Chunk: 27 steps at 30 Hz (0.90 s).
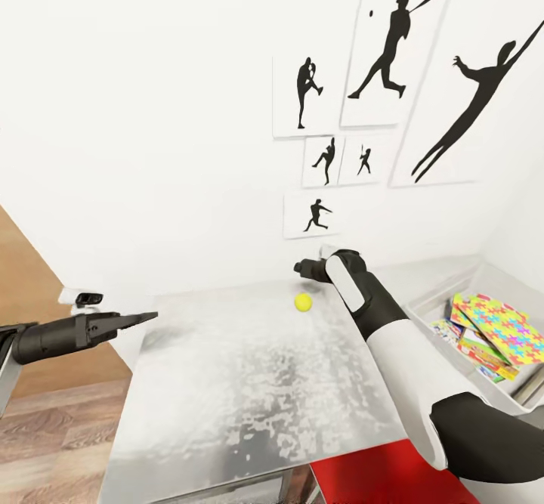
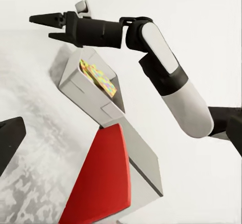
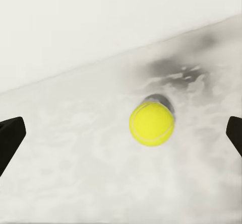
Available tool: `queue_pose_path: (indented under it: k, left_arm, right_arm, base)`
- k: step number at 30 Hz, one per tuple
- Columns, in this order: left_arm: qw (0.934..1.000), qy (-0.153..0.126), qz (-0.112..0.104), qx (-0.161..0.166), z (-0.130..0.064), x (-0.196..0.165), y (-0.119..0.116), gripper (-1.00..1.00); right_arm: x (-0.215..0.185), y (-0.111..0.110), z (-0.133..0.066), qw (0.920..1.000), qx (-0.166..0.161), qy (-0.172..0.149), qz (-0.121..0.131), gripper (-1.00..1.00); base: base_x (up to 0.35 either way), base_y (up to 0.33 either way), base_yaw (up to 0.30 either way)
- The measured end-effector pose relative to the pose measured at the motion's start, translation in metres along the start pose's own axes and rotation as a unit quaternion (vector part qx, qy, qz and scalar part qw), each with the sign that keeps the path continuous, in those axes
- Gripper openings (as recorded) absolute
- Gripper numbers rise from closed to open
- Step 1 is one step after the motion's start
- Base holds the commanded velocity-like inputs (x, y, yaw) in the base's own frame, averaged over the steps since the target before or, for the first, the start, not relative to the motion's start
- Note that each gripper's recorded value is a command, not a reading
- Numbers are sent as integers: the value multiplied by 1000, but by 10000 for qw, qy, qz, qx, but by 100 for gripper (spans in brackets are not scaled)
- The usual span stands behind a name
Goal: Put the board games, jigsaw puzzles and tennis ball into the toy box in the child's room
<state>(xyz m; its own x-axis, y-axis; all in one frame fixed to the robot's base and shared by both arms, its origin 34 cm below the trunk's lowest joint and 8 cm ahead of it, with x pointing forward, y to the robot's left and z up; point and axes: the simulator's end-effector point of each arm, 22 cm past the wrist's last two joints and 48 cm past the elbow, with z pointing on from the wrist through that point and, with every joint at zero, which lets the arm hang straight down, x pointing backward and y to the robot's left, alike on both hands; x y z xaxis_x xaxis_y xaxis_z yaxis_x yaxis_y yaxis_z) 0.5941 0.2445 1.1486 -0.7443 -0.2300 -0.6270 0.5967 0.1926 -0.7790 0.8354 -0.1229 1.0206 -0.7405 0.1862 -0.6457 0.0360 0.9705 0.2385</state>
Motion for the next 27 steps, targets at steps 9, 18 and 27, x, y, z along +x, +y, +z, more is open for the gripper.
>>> queue_pose_path:
  k: [9,18,27]
  left_arm:
    - [10000,16,-34,19,-4,5,0,100]
    - [9999,82,-80,-87,-9,7,8,100]
    - [9998,97,-150,-110,-9,10,15,100]
  right_arm:
    - [8,2,8,9999,36,66,-153,100]
    - [13,-8,16,9997,108,131,-159,100]
    - [6,-10,20,9997,136,103,-169,100]
  base:
    - [0,0,0]
    - [0,0,0]
    - [0,0,0]
